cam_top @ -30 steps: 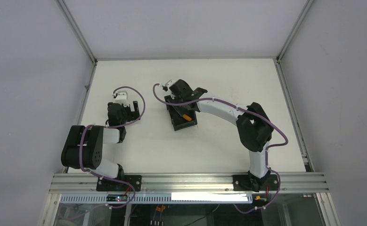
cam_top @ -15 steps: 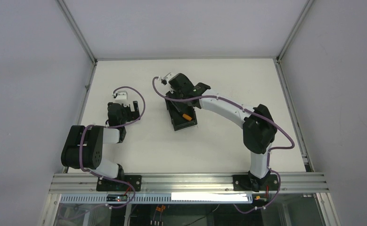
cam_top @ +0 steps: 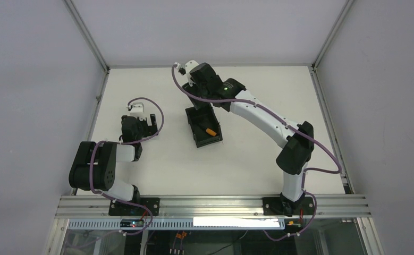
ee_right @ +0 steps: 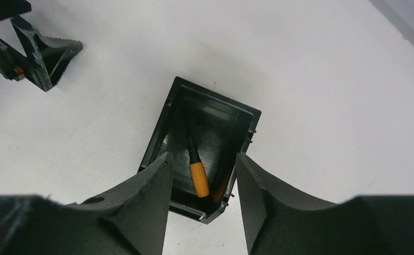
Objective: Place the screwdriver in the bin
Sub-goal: Reset both arms
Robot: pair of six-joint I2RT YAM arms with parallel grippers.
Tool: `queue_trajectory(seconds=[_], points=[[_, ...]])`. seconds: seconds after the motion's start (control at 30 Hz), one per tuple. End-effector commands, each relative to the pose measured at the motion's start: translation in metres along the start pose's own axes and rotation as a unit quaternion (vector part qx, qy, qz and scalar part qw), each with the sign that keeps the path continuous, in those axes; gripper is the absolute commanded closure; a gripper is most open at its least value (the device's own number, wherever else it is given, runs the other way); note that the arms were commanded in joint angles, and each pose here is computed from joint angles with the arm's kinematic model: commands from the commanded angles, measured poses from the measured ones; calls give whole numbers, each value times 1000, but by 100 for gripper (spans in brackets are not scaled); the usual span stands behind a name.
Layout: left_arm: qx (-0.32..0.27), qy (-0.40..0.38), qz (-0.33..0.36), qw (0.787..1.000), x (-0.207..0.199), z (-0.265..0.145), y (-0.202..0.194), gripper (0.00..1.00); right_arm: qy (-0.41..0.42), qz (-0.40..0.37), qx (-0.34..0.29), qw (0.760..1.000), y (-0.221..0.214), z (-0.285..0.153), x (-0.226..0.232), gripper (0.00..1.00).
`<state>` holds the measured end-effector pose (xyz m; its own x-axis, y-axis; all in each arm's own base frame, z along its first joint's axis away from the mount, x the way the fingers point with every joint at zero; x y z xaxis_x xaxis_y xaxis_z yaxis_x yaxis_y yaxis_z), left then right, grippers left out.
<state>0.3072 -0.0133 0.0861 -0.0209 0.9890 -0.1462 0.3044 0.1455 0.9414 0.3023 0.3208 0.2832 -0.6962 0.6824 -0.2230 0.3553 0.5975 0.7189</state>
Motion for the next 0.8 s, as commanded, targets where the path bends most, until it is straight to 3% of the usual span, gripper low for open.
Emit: queue_trajectory(seconds=[0.0, 0.1, 0.4, 0.77], points=[[-28, -2, 0, 1000, -3, 5, 15, 1, -20, 3, -55, 998, 32, -43, -14, 50], [-28, -2, 0, 1000, -3, 5, 15, 1, -27, 2, -66, 997, 41, -51, -18, 44], [-28, -1, 0, 1000, -3, 5, 15, 1, -76, 1, -84, 994, 49, -70, -38, 1], [-28, -2, 0, 1000, -3, 5, 15, 1, -127, 58, -72, 988, 22, -92, -105, 1]])
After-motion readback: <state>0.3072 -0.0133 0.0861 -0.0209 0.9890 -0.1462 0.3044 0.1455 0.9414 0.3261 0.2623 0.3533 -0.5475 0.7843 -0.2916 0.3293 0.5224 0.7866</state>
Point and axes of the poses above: each gripper's point midway between its finger pads, its own z axis out along the fingers, its own x axis along the line the jaws close on, y = z × x, the point moved 8 cm from there along -z, back along the fingers, and after that the axes turned 6 degrees about -z, right-handed, at the moved point
